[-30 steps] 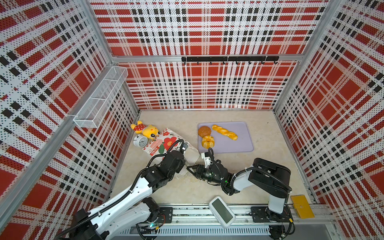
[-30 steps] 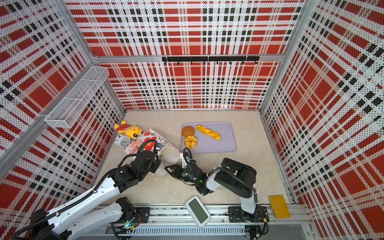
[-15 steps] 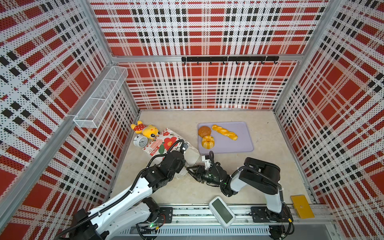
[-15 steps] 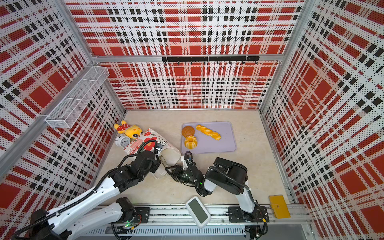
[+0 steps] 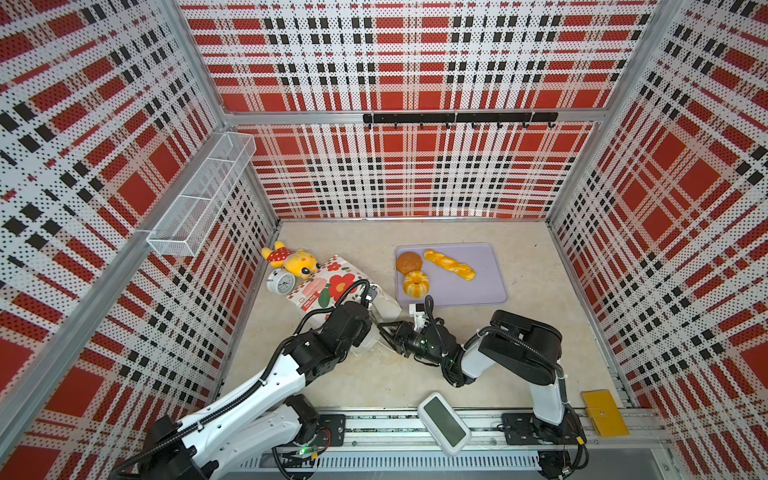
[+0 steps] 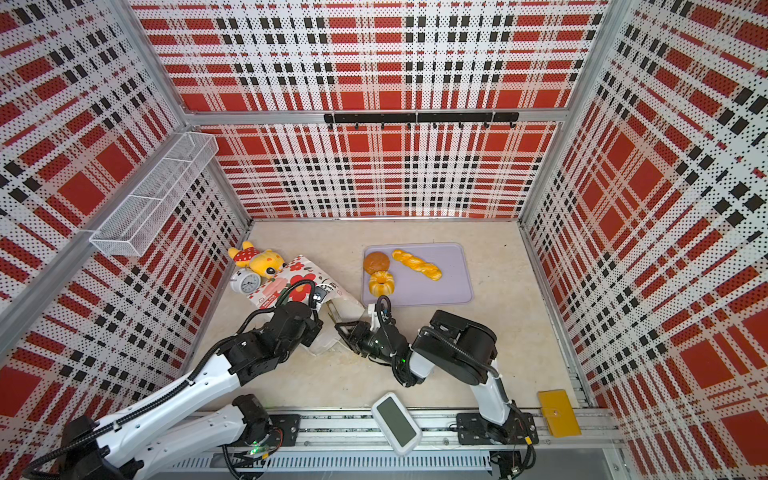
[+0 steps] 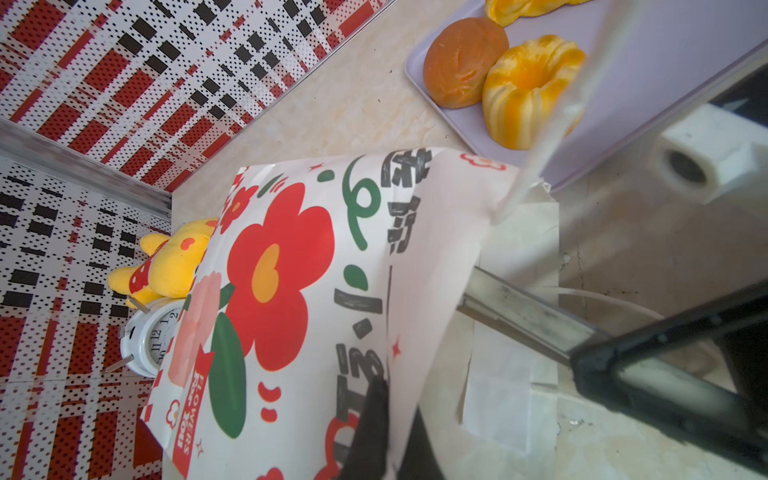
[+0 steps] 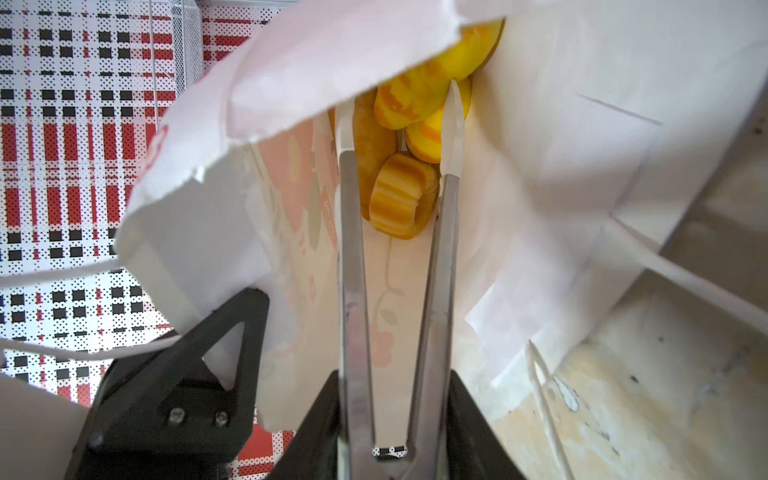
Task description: Take the fake bread out of the paper bag
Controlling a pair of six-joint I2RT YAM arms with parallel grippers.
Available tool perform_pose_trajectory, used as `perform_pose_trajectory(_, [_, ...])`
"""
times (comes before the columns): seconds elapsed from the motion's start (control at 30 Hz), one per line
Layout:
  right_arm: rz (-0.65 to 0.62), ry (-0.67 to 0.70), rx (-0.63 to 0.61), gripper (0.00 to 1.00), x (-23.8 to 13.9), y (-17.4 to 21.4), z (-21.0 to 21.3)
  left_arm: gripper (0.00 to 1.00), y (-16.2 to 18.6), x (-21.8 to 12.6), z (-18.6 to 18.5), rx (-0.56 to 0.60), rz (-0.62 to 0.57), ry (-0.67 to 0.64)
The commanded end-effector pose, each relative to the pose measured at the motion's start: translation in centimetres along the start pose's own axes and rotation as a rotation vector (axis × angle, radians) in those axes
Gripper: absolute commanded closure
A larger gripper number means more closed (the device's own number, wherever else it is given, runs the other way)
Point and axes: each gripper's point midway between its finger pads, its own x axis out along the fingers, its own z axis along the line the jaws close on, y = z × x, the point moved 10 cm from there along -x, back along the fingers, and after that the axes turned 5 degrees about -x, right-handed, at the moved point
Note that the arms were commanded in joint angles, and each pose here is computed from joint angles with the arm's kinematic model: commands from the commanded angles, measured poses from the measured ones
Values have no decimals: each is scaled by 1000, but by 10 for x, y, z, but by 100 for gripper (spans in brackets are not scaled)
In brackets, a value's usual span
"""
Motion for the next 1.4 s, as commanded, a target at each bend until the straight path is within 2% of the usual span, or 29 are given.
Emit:
perform_pose_trajectory(0.0, [-40, -90, 21, 63, 11, -10, 14, 100, -9, -4, 1, -34, -36, -2])
perform_pose_trajectory(0.3, [-44, -51, 48, 59, 27, -12, 8, 100, -9, -3, 0, -28, -33, 4])
perform_pose_trajectory(0.37, [-44, -51, 58, 65, 29, -14, 5, 100, -9, -3, -1, -30, -33, 4])
perform_pose_trajectory(0.53, [-30, -39, 26, 92, 22, -13, 10, 100, -9, -3, -2, -32, -35, 7])
perform_pose_trajectory(0.63, [-22, -27, -8, 100, 9, -11, 17, 100, -10, -3, -2, -39, -40, 8])
perform_pose_trajectory(1.1, [102, 122, -142, 100, -48, 29, 60, 100, -26, 4, -3, -90, -62, -13])
perform_pose_trajectory(1.37, [91, 267, -230, 100, -95, 35, 83, 100, -38, 8, 0, -107, -89, -42])
